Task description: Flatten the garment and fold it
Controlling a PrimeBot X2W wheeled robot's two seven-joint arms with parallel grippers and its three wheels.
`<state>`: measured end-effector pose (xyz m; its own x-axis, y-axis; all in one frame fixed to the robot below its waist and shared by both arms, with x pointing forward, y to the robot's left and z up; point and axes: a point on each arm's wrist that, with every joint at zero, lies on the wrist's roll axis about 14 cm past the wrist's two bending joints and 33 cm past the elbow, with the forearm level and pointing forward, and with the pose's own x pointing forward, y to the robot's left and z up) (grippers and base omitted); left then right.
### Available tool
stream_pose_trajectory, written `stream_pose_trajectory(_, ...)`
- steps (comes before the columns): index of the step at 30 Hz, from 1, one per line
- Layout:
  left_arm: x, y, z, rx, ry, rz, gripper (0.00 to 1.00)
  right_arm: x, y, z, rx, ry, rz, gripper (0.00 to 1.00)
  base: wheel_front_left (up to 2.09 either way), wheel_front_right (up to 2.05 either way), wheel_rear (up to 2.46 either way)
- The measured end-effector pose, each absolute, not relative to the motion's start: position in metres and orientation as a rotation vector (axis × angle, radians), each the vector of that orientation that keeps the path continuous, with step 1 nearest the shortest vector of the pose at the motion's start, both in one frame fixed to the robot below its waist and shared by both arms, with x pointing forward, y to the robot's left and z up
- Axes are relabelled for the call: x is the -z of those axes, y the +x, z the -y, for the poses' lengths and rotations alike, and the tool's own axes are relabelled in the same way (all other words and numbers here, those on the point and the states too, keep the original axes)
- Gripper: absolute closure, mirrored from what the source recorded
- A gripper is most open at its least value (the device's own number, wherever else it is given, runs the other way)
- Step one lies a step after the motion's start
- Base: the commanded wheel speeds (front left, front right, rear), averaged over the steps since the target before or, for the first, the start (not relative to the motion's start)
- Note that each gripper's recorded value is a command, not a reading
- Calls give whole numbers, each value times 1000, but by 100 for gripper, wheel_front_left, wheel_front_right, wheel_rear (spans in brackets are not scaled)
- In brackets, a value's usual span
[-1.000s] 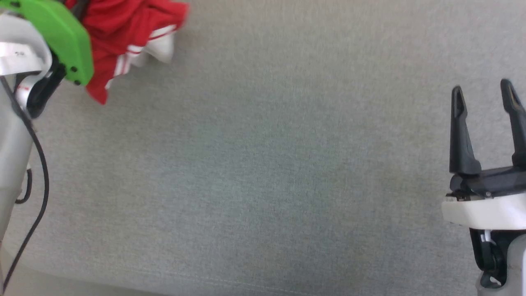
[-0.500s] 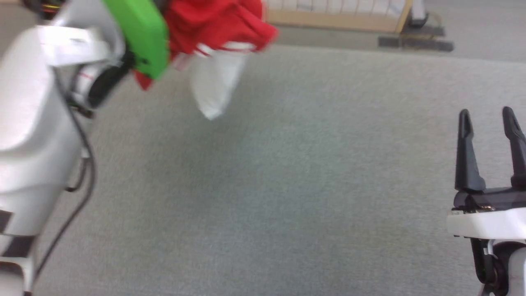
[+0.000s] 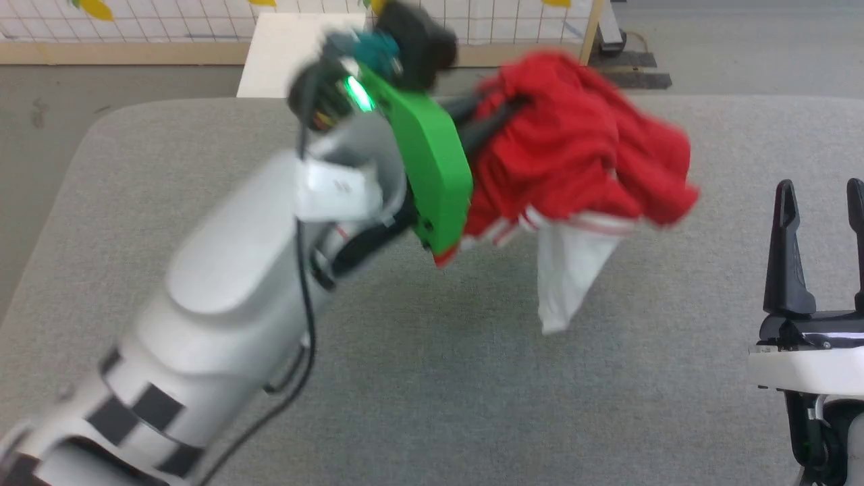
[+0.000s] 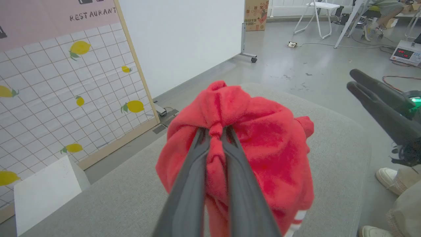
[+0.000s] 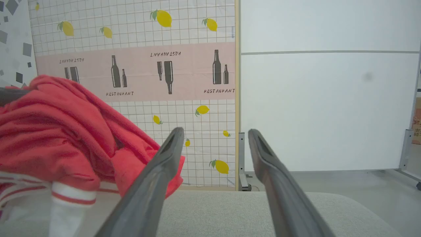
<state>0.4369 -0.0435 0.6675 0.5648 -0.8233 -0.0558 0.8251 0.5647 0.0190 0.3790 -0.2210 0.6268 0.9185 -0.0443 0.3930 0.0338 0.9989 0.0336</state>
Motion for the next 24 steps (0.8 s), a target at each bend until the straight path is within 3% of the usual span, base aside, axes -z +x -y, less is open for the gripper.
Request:
stream_pose_trajectory(2, -598, 430, 69, 974, -116, -164, 100, -618, 380, 227, 57, 27, 384, 0, 0, 0, 0)
stream_pose_trajectory(5, -566, 433, 75, 915, -195, -206, 100, -614, 381, 229, 66, 28, 374, 0, 0, 0, 0)
stream_pose_trajectory(13, -460, 433, 63, 782, -146, -431, 100, -599, 385, 240, 96, 35, 338, 0, 0, 0, 0)
stream_pose_trajectory(14, -455, 433, 63, 776, -146, -440, 86, -597, 386, 241, 101, 34, 334, 0, 0, 0, 0)
stream_pose_trajectory(15, -450, 433, 63, 771, -146, -449, 65, -596, 386, 243, 106, 33, 333, 0, 0, 0, 0)
stream_pose_trajectory(16, -447, 433, 63, 770, -140, -458, 11, -595, 386, 244, 108, 32, 330, 0, 0, 0, 0)
stream_pose_trajectory(17, -444, 432, 63, 769, -137, -465, 0, -594, 387, 245, 111, 32, 328, 0, 0, 0, 0)
stream_pose_trajectory(24, -472, 442, 61, 772, -144, -368, 0, -597, 391, 238, 92, 41, 340, 0, 0, 0, 0)
